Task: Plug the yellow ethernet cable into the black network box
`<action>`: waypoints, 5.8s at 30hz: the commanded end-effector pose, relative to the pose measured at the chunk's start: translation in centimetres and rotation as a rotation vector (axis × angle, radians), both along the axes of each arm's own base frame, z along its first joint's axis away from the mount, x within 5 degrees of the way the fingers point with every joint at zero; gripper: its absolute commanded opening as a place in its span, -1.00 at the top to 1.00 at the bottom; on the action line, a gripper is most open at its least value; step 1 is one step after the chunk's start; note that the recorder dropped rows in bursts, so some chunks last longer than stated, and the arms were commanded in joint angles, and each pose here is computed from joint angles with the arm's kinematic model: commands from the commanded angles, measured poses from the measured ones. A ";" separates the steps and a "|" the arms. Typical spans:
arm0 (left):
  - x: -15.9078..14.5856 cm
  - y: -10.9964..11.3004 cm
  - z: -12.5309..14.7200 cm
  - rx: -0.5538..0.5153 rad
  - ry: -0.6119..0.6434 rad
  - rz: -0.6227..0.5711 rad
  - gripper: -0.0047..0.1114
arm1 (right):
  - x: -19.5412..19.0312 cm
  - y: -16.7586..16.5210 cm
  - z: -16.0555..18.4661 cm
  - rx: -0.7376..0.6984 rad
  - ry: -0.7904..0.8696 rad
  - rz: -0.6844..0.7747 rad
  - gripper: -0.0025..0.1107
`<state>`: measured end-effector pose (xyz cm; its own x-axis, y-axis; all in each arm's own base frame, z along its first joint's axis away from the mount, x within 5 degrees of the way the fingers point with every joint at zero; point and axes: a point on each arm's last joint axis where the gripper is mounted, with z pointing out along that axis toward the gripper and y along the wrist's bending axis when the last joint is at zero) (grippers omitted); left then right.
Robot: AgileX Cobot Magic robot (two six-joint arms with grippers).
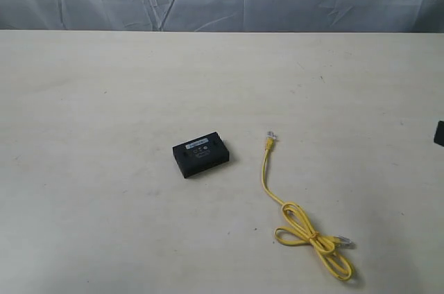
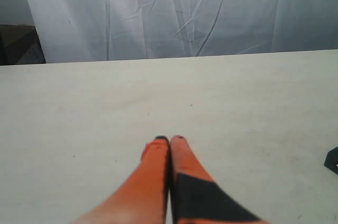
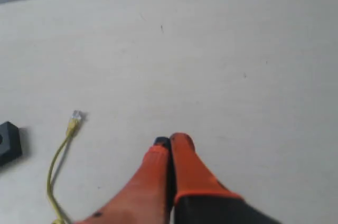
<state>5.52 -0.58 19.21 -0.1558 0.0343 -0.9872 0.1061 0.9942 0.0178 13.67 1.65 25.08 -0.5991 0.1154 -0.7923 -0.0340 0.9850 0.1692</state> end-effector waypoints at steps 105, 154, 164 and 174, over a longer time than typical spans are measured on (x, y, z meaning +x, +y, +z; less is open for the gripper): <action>0.8 -0.2 6.4 -0.099 -0.186 -0.007 0.92 | 15.1 18.9 -8.0 -0.440 0.645 0.622 0.97; 33.7 -17.3 -7.8 0.076 1.198 -1.014 0.92 | 11.0 21.3 -13.6 -0.454 0.490 0.944 0.97; 33.5 -17.5 -9.7 0.024 1.241 -1.030 0.92 | 11.5 21.6 -13.6 -0.451 0.432 0.937 0.97; 33.0 -17.8 -10.9 -0.027 1.288 -1.081 0.92 | 11.6 21.7 -13.5 -0.448 0.411 0.933 0.97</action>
